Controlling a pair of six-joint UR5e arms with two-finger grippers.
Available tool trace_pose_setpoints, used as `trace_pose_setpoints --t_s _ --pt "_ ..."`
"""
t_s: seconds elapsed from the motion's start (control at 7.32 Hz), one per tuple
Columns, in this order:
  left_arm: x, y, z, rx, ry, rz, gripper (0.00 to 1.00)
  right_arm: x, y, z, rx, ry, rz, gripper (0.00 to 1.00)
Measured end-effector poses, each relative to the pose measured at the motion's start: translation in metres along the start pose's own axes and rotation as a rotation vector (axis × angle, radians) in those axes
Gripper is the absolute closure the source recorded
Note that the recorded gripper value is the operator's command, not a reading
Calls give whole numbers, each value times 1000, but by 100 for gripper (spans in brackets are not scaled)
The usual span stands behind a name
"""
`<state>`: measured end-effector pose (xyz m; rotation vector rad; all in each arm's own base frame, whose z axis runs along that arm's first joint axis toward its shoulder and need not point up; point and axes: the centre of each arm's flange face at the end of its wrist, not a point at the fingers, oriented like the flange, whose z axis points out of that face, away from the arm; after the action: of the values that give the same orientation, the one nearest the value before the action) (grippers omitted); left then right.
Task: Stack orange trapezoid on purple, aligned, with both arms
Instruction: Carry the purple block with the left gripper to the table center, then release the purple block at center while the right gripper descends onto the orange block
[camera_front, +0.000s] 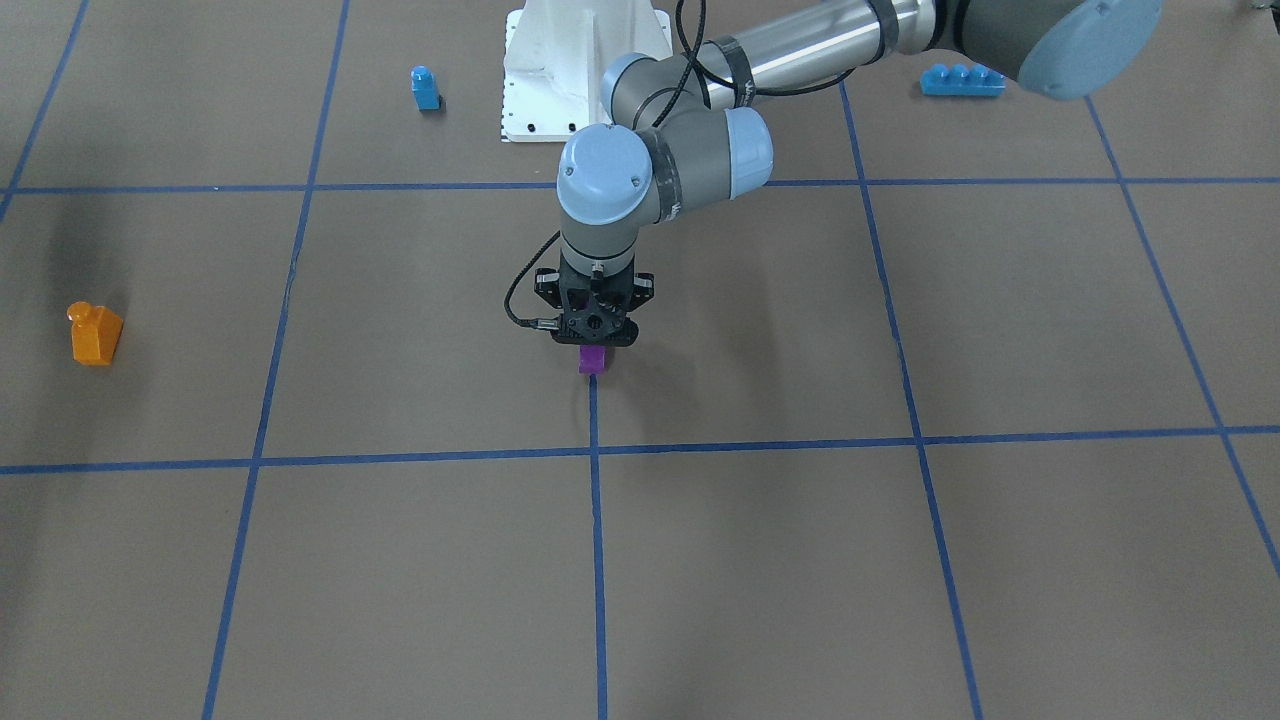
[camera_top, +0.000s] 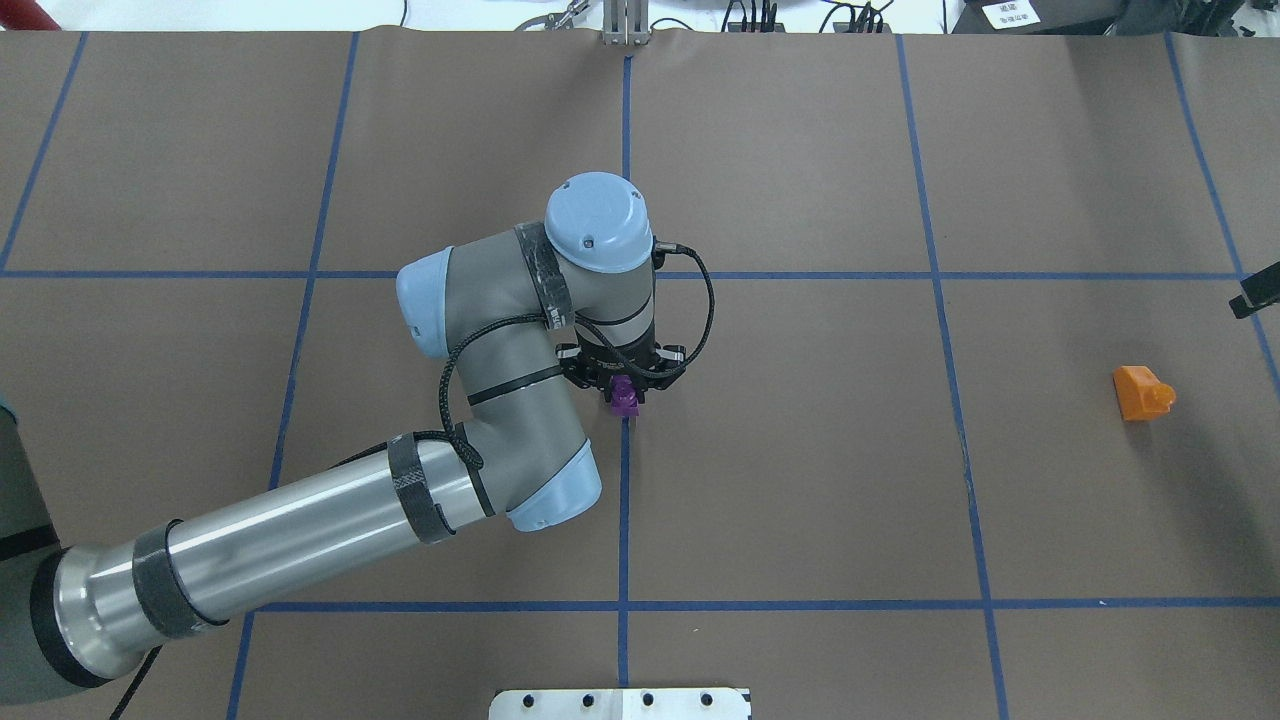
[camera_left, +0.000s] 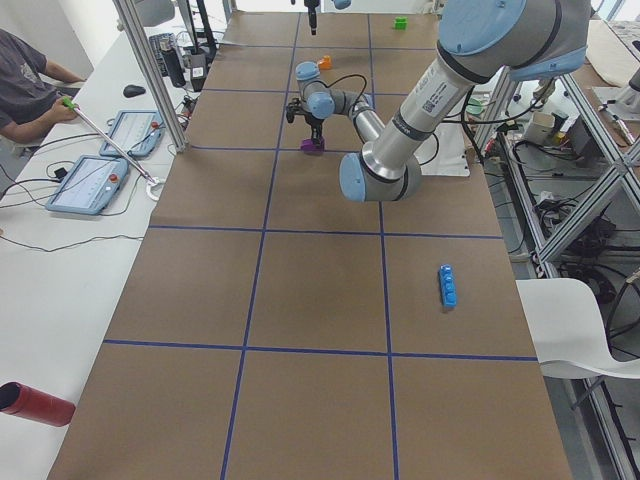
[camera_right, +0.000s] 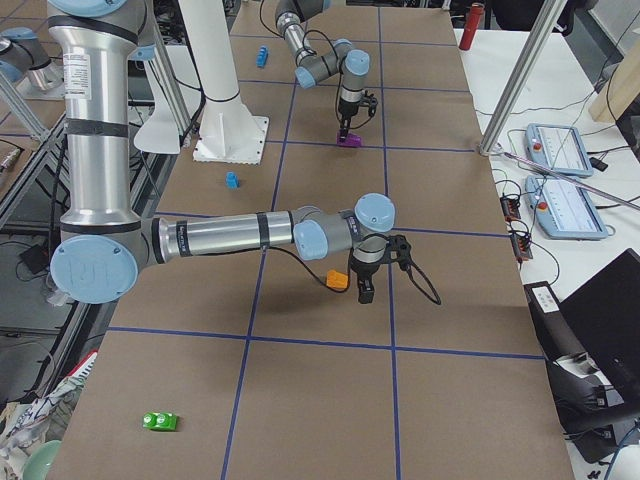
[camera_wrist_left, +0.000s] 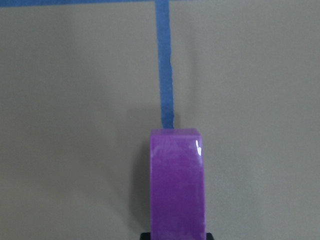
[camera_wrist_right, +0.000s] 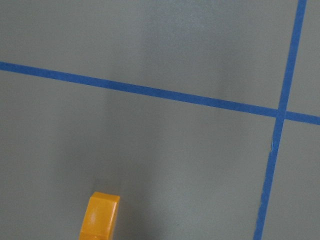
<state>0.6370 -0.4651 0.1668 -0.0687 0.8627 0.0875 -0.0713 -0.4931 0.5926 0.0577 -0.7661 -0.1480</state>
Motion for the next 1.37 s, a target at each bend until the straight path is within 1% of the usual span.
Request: trace_pose_setpoints --t_s 0.14,0.27,0.41,0.82,0.96,1.09,1.23,1.37 --pt "0 0 1 -1 -2 -6 49 -1 0 1 -2 0 0 0" --pt "0 0 3 -3 -4 -17 42 -1 0 2 -5 0 1 0" --pt "0 1 4 -4 -6 -30 0 -1 0 4 -7 0 2 0" --pt "1 0 0 0 -1 -36 0 -2 1 7 -14 -1 3 0" --pt "0 -5 -12 14 14 -36 0 -7 0 11 -18 -1 14 0" --pt "-4 -13 -33 40 35 -41 0 -19 -3 18 -19 -5 46 0" --pt "-11 -21 -51 64 50 -48 0 -37 -4 31 -26 -11 95 0" --pt "-19 -28 -65 83 59 -56 0 -53 -1 50 -48 -11 159 0"
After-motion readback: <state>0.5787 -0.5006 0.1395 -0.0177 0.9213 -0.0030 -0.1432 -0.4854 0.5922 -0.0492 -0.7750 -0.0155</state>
